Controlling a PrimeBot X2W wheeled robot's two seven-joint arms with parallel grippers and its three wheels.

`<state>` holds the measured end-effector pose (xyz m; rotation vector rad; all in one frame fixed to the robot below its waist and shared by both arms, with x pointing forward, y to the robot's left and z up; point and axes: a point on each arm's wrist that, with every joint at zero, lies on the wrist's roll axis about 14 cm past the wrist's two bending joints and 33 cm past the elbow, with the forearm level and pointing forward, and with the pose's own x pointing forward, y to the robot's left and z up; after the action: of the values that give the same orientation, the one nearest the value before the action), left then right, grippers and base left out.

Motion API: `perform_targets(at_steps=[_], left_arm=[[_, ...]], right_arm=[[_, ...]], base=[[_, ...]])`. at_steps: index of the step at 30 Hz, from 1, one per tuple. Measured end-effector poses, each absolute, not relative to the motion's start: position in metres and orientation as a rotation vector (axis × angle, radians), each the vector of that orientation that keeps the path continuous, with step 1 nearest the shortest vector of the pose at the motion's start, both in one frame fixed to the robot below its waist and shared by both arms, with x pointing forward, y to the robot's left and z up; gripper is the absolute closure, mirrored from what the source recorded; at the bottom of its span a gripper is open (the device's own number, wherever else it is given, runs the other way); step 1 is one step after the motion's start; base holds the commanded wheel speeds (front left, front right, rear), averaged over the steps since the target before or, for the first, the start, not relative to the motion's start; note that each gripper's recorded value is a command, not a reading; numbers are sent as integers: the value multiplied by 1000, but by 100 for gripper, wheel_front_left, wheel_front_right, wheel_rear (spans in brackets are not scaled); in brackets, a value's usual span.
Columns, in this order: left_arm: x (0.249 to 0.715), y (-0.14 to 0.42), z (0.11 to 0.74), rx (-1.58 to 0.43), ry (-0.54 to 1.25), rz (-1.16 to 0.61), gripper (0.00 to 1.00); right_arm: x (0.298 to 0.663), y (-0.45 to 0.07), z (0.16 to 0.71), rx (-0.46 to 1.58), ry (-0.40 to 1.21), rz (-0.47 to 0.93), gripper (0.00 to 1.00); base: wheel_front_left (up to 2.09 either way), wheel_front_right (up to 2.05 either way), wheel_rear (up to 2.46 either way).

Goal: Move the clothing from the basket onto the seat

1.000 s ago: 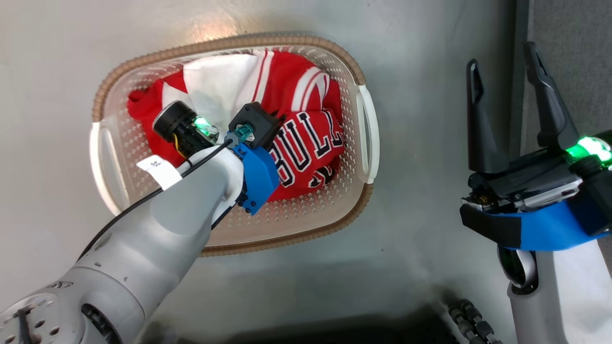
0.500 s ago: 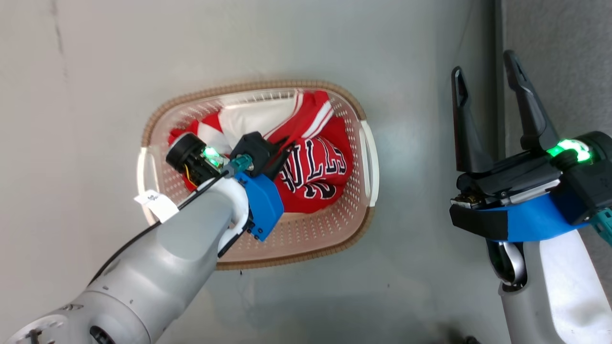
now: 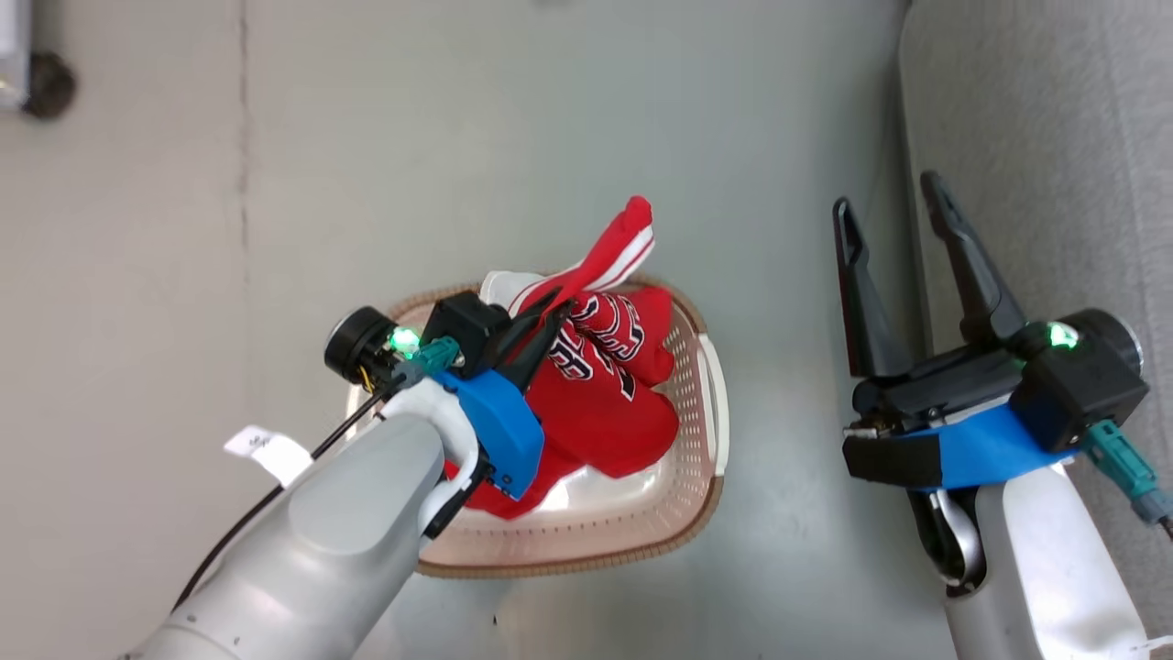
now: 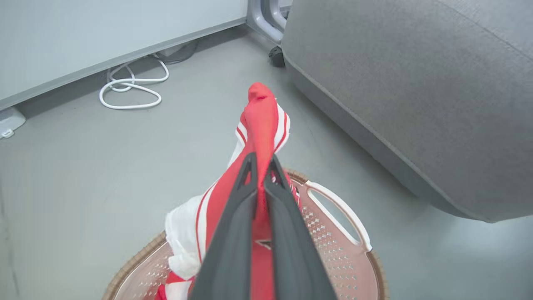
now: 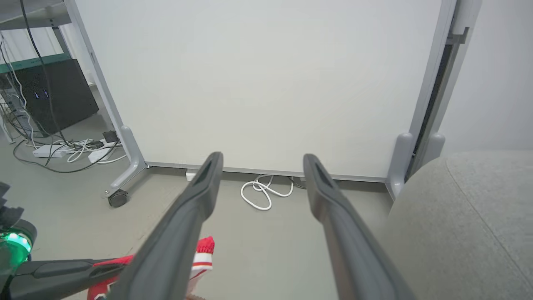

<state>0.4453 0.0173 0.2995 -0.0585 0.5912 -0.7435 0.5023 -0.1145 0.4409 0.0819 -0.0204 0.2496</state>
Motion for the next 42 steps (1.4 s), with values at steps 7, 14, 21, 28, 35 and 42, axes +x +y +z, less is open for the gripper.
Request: perform_targets(at_steps=[7,14,21,28,35,42], left_arm=[[451,27,358,-56,430,-692,100],[452,33,416,-60,268,-653,100],[454,35,472,-30,103,-643,100],[456,30,533,-10,-80,-652,100],[449,16,598,-17,-265,-690,100],[443,9,629,2,-354,-713,100]], right_arm=[[484,-109,474,95,-70,263,0],[466,-106,500,106,-111,274,0],[450,-103,517,110,-139,284,0],[439,-101,528,120,-158,291,0],[429,-100,536,128,-173,293,0],[425,-97,541,133,-185,304,0]], base=[[0,0,0],[0,0,0],[0,0,0],[0,0,0],[0,0,0],[0,0,0]])
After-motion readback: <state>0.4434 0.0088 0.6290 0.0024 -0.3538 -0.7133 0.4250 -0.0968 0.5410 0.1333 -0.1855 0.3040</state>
